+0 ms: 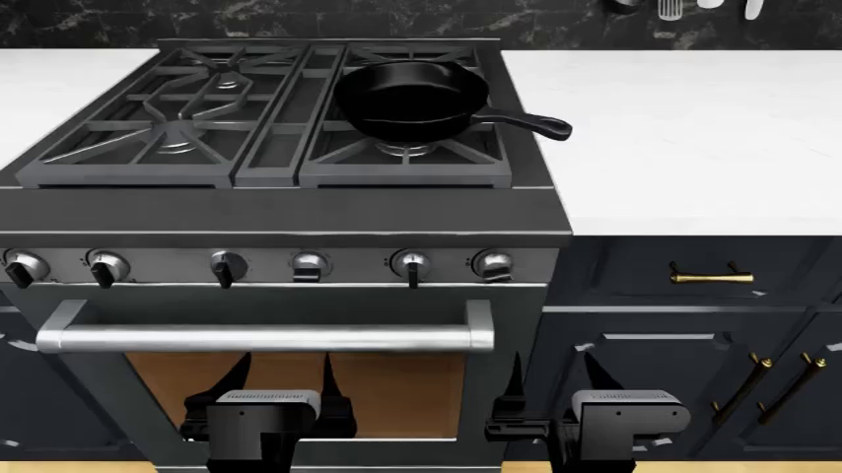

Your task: Turn off the front right burner of the stove.

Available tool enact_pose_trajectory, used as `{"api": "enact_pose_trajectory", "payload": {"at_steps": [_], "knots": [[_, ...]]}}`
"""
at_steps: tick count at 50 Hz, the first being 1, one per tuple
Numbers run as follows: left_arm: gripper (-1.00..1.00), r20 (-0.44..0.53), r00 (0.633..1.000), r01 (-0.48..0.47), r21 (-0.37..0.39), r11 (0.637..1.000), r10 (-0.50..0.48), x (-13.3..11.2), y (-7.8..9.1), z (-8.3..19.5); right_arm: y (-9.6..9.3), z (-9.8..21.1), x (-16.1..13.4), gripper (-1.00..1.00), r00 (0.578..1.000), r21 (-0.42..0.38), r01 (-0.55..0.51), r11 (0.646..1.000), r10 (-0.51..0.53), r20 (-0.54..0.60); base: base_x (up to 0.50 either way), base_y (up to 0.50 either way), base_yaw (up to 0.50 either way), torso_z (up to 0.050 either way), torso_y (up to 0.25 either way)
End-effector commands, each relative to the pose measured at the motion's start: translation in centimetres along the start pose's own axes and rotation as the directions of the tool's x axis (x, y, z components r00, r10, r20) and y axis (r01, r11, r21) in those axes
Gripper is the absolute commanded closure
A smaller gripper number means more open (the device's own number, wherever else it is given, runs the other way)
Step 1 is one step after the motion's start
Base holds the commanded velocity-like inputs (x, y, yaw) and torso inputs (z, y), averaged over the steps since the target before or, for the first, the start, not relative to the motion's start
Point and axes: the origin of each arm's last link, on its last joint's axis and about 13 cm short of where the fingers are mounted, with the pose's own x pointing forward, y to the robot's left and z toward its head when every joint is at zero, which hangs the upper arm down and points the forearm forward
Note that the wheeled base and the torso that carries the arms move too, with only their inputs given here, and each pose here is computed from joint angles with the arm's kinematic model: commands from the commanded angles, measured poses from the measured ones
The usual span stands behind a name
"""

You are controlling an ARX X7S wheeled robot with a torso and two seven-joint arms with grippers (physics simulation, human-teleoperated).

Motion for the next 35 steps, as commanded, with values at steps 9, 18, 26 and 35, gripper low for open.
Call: {"api": "enact_pose_trajectory", "payload": {"at_steps": [9, 18, 26, 35], "knots": [[-1.0, -0.058, 0.998, 0.026, 0.009, 1.0, -0.025, -0.3, -0.1, -0.8, 0.2, 1.1, 0.2, -1.0, 1.0, 0.037, 0.013, 0.999, -0.013, -0.001, 0.0, 0.0, 0.0, 0.0, 0.0], [-1.0, -0.056, 0.997, -0.041, 0.021, 0.999, 0.043, 0.2, 0.3, -1.2, 0.6, 3.3, 0.3, -1.0, 1.0, 0.024, -0.013, 1.0, 0.012, 0.016, 0.0, 0.0, 0.0, 0.0, 0.0], [-1.0, -0.083, 0.995, -0.046, 0.01, 0.999, 0.047, 0.4, 0.3, -1.4, 0.9, 5.3, 0.7, -1.0, 0.998, -0.143, -0.053, 0.988, 0.056, 0.016, 0.0, 0.0, 0.0, 0.0, 0.0], [-1.0, -0.103, 0.994, -0.048, -0.005, 0.999, 0.047, 0.4, 0.4, -1.5, 0.7, 7.1, 1.5, -1.0, 0.998, -0.261, -0.066, 0.963, 0.069, 0.001, 0.0, 0.0, 0.0, 0.0, 0.0]]}}
